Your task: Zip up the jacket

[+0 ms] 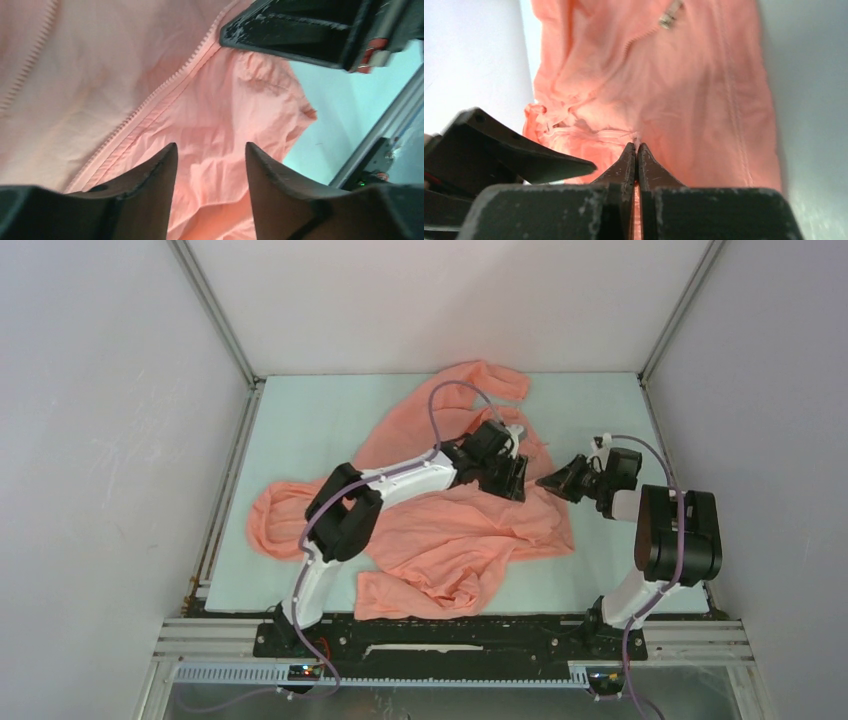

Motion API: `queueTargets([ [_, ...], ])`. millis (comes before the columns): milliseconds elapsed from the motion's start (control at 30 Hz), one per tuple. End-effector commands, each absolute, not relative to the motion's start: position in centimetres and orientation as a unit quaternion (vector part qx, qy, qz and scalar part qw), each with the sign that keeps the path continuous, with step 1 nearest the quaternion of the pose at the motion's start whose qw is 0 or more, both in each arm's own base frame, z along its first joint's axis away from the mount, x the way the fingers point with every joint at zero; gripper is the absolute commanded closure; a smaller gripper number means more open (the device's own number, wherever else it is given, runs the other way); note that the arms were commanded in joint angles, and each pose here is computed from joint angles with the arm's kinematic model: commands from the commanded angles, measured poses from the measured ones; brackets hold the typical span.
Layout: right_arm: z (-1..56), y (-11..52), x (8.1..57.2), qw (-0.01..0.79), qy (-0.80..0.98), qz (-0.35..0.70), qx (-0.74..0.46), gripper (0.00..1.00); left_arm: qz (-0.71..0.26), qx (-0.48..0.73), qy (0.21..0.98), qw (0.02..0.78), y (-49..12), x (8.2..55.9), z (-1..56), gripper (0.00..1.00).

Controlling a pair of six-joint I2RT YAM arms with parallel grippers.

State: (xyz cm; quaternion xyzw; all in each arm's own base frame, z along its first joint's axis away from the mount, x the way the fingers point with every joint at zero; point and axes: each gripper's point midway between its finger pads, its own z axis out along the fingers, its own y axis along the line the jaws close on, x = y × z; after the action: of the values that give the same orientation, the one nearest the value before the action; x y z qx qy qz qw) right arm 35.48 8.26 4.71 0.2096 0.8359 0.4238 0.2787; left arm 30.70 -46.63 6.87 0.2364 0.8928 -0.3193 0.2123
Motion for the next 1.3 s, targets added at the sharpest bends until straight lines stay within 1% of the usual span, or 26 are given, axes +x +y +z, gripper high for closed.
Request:
queueTargets([
  [0,10.4,9.8,37.9,0.375,0.775,0.501,0.08,1.0,-0.369,0.228,0.829,0.352,-45.0,36.6,20.5,0.37],
  [67,11.6,10.9,37.1,0.39,0.756,0.524,0.037,1.0,-0.406,0.212,0.814,0.358,-44.4,38.4,22.3,0.34],
  [133,12.6,11.6,36.2,0.406,0.739,0.538,0.003,1.0,-0.442,0.209,0.801,0.346,-44.1,39.5,22.8,0.31],
  [200,13.9,12.0,35.3,0.427,0.72,0.547,-0.029,1.0,-0.468,0.223,0.788,0.332,-44.1,39.9,22.5,0.27],
  [267,14.9,12.3,34.5,0.441,0.707,0.55,-0.053,1.0,-0.48,0.244,0.782,0.315,-44.5,39.8,21.1,0.25],
  [333,15.3,12.4,34.0,0.446,0.703,0.55,-0.067,1.0,-0.5,0.266,0.768,0.298,-45.2,39.2,20.1,0.26],
  [500,15.3,11.9,33.2,0.457,0.709,0.533,-0.071,1.0,-0.559,0.322,0.721,0.252,-46.8,36.5,19.4,0.33],
  [600,15.6,11.4,33.2,0.467,0.71,0.524,-0.064,1.0,-0.563,0.346,0.71,0.242,-47.3,34.6,18.3,0.33],
  [733,16.2,11.0,33.6,0.476,0.706,0.522,-0.05,1.0,-0.582,0.374,0.692,0.207,-48.1,32.4,17.4,0.34],
  [867,16.4,11.0,33.9,0.478,0.7,0.529,-0.033,1.0,-0.573,0.382,0.695,0.207,-47.9,32.1,16.9,0.47],
  [967,16.7,11.0,34.2,0.478,0.685,0.55,-0.024,1.0,-0.565,0.383,0.701,0.207,-47.6,32.1,16.4,0.51],
  [1000,16.8,10.9,34.2,0.476,0.677,0.56,-0.022,1.0,-0.56,0.384,0.704,0.208,-47.6,32.1,16.1,0.55],
  [1067,17.2,10.7,33.9,0.467,0.666,0.582,-0.01,1.0,-0.551,0.381,0.712,0.21,-47.5,32.6,15.6,0.67],
  [1133,16.7,10.4,34.1,0.469,0.669,0.576,-0.001,1.0,-0.551,0.377,0.714,0.21,-47.7,33.0,15.6,0.73],
  [1267,15.9,9.9,34.3,0.462,0.679,0.57,0.021,0.99,-0.544,0.369,0.72,0.222,-48.0,33.7,15.5,0.93],
])
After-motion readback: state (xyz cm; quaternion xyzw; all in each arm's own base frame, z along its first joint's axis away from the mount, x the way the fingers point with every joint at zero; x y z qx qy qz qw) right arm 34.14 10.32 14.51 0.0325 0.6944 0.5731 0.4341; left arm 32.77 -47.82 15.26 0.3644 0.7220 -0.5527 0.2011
